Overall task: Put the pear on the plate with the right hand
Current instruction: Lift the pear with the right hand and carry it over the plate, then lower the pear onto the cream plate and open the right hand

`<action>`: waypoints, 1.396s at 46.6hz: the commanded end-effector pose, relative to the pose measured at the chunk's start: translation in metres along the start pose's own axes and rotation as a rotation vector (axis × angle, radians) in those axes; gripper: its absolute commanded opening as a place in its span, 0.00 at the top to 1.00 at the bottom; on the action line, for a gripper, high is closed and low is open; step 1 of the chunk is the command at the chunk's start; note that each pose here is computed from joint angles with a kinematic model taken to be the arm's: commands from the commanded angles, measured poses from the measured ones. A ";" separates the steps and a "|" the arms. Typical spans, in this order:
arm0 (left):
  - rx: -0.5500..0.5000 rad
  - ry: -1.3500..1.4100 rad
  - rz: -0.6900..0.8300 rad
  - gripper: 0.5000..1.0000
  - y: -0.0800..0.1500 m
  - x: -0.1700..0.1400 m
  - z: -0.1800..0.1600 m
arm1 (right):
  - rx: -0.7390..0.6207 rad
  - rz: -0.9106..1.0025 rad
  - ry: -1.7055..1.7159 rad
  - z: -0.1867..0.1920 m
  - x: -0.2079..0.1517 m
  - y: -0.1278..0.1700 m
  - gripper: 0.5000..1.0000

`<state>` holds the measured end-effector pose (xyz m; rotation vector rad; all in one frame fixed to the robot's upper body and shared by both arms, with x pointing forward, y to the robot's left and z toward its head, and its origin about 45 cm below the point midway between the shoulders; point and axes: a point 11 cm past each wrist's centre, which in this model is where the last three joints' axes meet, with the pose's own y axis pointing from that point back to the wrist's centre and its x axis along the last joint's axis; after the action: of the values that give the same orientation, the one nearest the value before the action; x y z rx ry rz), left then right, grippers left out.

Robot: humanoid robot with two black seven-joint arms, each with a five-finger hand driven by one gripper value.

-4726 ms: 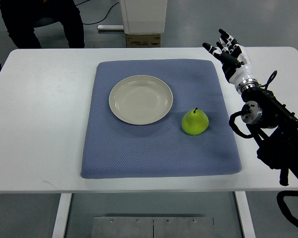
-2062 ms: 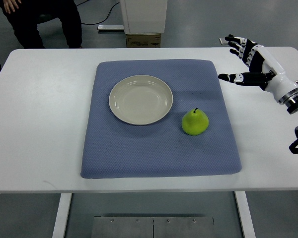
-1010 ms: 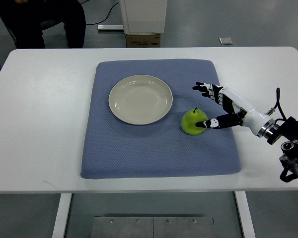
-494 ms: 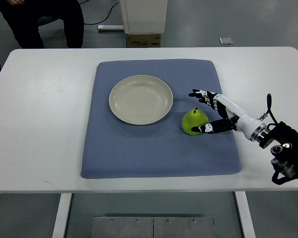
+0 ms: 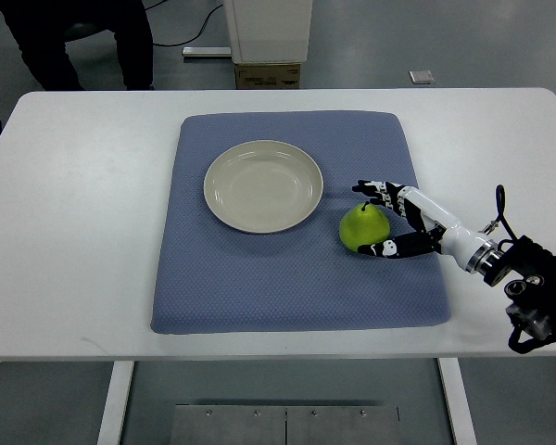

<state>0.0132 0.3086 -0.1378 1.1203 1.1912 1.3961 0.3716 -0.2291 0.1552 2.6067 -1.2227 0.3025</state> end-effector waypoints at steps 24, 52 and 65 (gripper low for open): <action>0.000 0.000 0.000 0.00 0.000 0.000 0.000 | -0.009 0.043 0.040 0.004 0.004 -0.009 1.00; 0.000 0.000 -0.001 0.00 0.000 0.000 0.000 | 0.153 0.080 0.071 -0.072 0.019 -0.076 1.00; 0.000 0.000 0.000 0.00 0.000 0.000 0.000 | 0.168 0.059 0.064 -0.097 -0.008 -0.120 1.00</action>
<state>0.0133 0.3086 -0.1378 1.1202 1.1915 1.3959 0.4486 -0.1279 0.2279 2.6812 -1.3060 0.5267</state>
